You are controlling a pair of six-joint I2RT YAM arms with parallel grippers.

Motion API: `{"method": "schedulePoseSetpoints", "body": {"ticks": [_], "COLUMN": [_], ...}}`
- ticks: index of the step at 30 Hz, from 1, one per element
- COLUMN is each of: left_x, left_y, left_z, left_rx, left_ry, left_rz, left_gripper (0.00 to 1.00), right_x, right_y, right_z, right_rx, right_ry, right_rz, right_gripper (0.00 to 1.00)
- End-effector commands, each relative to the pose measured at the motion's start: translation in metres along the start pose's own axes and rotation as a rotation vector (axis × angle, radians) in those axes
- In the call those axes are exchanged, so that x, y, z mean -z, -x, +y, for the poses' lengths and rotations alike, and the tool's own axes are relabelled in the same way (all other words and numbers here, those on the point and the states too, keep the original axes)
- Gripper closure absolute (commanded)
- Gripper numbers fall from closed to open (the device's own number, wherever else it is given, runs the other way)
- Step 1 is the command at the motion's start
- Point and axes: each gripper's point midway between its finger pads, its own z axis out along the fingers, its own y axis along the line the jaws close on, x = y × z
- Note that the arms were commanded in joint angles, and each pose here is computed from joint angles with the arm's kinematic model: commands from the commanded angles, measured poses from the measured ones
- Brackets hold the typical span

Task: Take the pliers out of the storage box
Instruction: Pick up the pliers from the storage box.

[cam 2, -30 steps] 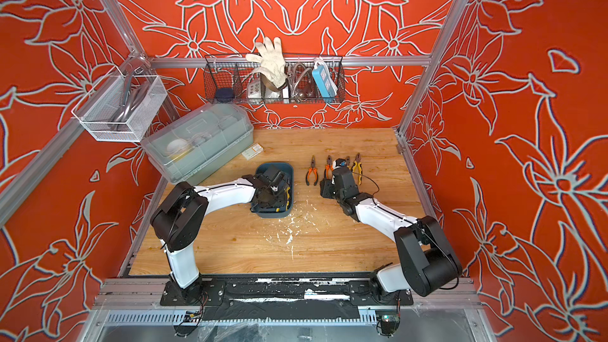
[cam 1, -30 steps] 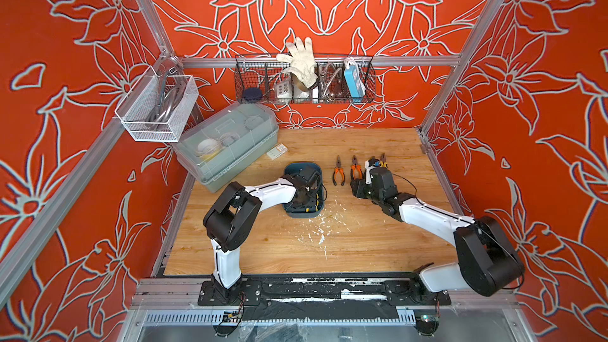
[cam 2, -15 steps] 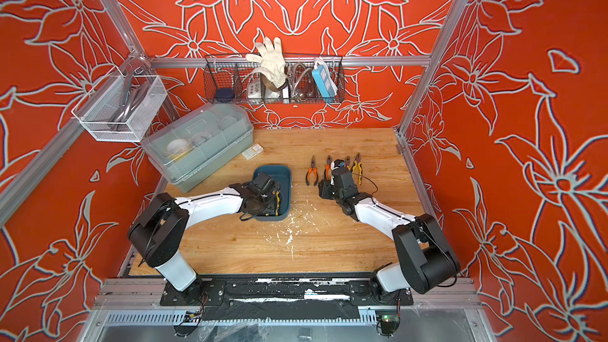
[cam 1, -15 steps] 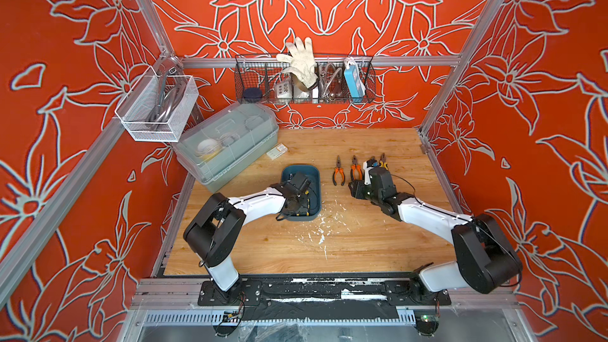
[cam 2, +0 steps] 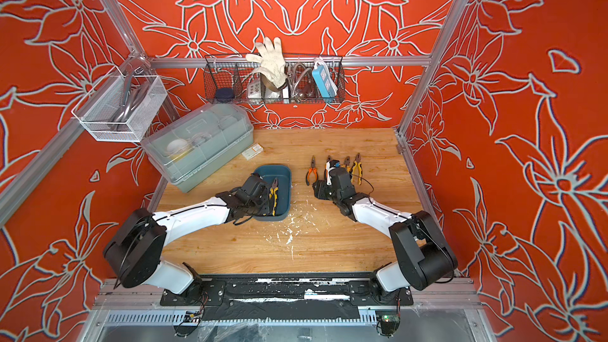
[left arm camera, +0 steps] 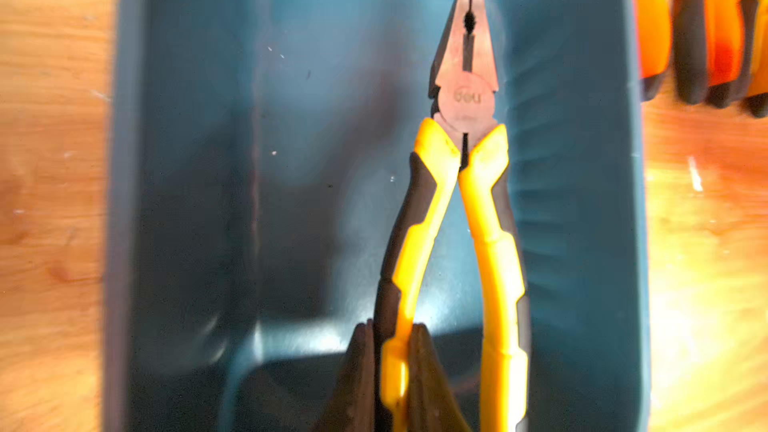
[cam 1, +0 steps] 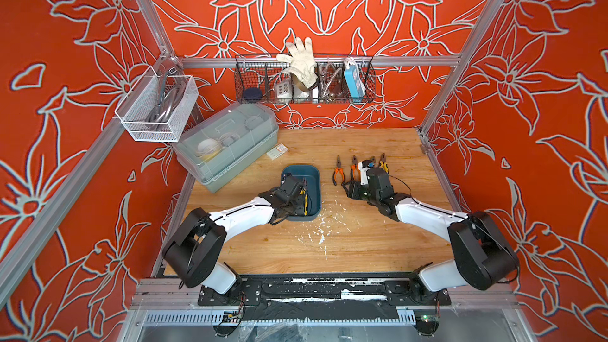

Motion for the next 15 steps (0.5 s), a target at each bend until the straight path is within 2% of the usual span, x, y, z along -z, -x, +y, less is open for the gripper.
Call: {"method": "schedulePoseSetpoints", "body": {"ticks": [1, 10, 15], "left_x": [0.023, 0.062, 0.058], "left_y": [0.031, 0.038, 0.036], "left_z": [-0.011, -0.007, -0.011], "left_rx": [0.028, 0.082, 0.074], "left_ry": [-0.067, -0.199, -0.217], "left_rz": [-0.16, -0.333, -0.318], "left_gripper": [1.0, 1.0, 1.0], "right_x": [-0.002, 0.01, 0.006], "right_y": [0.009, -0.005, -0.017], "right_z": [0.031, 0.104, 0.132], "right_rx": [0.012, 0.122, 0.14], "right_ry": [0.115, 0.349, 0.445], "right_rz": [-0.016, 0.013, 0.074], "right_gripper": [0.46, 0.45, 0.44]}}
